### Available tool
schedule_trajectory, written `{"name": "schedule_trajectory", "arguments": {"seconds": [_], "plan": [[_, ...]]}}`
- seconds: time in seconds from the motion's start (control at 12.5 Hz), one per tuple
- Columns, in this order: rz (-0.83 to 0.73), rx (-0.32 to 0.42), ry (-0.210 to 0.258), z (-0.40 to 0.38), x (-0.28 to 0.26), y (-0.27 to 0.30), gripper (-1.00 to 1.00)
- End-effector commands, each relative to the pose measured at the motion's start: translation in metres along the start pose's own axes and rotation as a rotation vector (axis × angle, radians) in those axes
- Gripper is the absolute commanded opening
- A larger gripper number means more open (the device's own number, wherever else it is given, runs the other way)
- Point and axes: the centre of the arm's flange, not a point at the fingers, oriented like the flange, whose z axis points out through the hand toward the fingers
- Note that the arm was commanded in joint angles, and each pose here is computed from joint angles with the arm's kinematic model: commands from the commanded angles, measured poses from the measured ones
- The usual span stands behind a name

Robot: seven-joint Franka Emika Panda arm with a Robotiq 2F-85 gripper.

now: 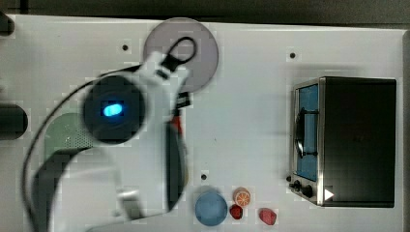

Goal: Pick Ketchup from the table and place it in strainer.

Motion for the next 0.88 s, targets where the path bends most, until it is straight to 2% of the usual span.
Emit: {"name": "schedule_trajectory", "arguments": {"seconds": [0.08, 0.32, 0.48, 0.72, 0.88], "plan": [[0.153, 0.016, -0.121, 0.051, -0.01, -0.104, 0.21], [0.26, 0.046, -0.131, 0.073, -0.015, -0.179, 0.21], [0.324, 0.103, -0.117, 0.093, -0.016, -0.22, 0.21], [0.377, 0.158, -0.153, 0.135, -0.022, -0.26, 0.21], [0.371, 0.193, -0.15, 0.161, -0.022, -0.276, 0.21]]}}
